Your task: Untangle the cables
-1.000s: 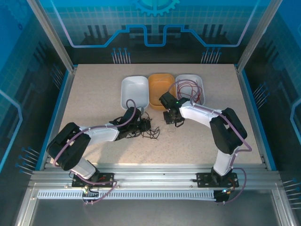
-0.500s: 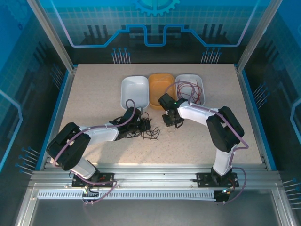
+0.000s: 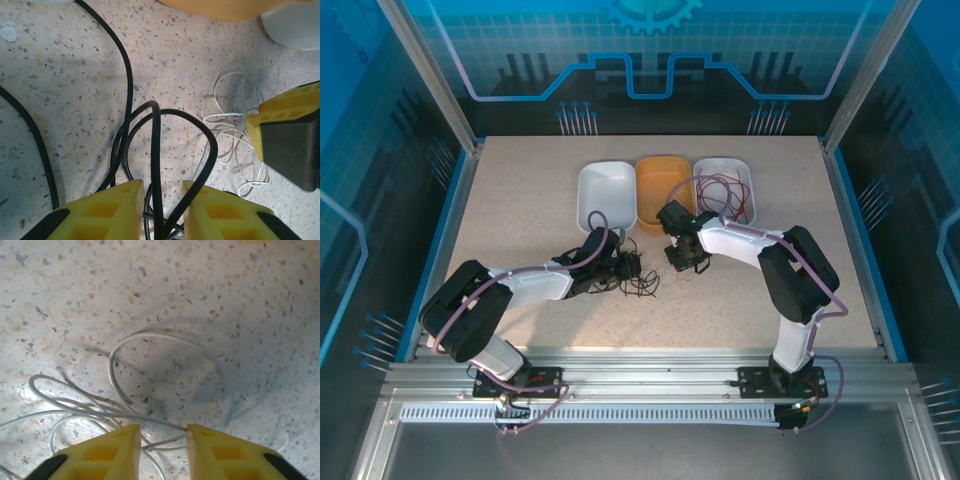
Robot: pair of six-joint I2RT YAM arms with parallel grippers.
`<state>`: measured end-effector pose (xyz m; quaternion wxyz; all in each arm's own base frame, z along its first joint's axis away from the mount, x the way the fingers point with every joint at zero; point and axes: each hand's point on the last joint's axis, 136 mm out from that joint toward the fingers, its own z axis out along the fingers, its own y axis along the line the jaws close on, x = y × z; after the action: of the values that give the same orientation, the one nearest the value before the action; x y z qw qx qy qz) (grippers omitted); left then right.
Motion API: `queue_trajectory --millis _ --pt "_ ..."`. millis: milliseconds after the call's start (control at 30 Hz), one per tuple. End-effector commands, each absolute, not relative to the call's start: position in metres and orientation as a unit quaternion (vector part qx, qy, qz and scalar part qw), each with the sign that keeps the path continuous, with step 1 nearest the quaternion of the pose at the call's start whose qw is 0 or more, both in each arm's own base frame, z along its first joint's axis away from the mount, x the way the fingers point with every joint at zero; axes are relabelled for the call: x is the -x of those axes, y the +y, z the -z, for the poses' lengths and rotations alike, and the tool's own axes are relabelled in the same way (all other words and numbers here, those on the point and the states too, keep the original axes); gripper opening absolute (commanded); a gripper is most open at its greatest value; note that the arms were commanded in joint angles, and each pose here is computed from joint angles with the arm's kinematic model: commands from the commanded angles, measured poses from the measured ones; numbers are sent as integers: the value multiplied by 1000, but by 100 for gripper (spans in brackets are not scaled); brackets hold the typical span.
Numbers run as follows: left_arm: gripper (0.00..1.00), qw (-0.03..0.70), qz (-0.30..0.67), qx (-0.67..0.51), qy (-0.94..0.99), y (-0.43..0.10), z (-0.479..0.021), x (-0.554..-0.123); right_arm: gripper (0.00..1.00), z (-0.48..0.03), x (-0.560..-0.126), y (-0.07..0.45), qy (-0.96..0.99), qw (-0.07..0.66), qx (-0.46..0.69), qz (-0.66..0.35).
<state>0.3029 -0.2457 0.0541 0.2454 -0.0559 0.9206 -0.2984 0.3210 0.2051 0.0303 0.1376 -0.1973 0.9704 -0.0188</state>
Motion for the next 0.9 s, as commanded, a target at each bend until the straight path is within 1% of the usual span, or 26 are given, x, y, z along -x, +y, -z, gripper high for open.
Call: queue_trajectory --millis 0,33,67,100,267,333,367,433,500,567,633,667,700,733,767,800,867 --pt "29 239 309 60 918 -247 -61 -303 12 -33 -329 219 967 143 210 10" --pt "30 242 310 60 917 -246 -63 -303 5 -34 -329 218 967 143 208 14" --pt "31 243 311 60 917 -246 -64 -302 1 -38 -328 218 967 145 209 17" --pt "33 247 311 59 916 -246 -66 -302 0 -44 -327 217 966 151 209 20" --pt "45 261 310 49 913 -243 -78 -301 0 -89 -321 211 958 192 212 32" --pt "48 268 310 43 911 -242 -84 -301 0 -114 -319 209 952 219 212 33" --pt "49 273 310 43 910 -241 -87 -302 0 -123 -319 209 949 230 213 28" --pt "55 282 308 41 908 -238 -92 -302 0 -136 -315 213 945 244 218 5" --pt "61 290 304 40 907 -235 -96 -303 6 -138 -313 216 944 242 225 -8" --pt "67 298 296 48 906 -229 -99 -305 13 -126 -309 223 943 229 242 -19" --pt "75 302 290 68 906 -221 -101 -307 16 -109 -308 228 943 211 257 -19" --pt "80 303 284 87 906 -213 -102 -308 19 -100 -307 231 941 205 269 -13" --pt "83 302 282 103 905 -207 -102 -309 22 -93 -308 233 938 201 281 -6" --pt "88 302 284 116 903 -201 -103 -310 28 -87 -308 235 934 198 296 2" --pt "97 304 286 127 900 -196 -104 -310 35 -80 -309 236 930 195 312 10" --pt "99 307 286 132 898 -192 -106 -310 39 -75 -310 238 926 190 325 15" --pt "99 316 278 137 896 -182 -110 -309 44 -67 -314 240 919 185 347 24"
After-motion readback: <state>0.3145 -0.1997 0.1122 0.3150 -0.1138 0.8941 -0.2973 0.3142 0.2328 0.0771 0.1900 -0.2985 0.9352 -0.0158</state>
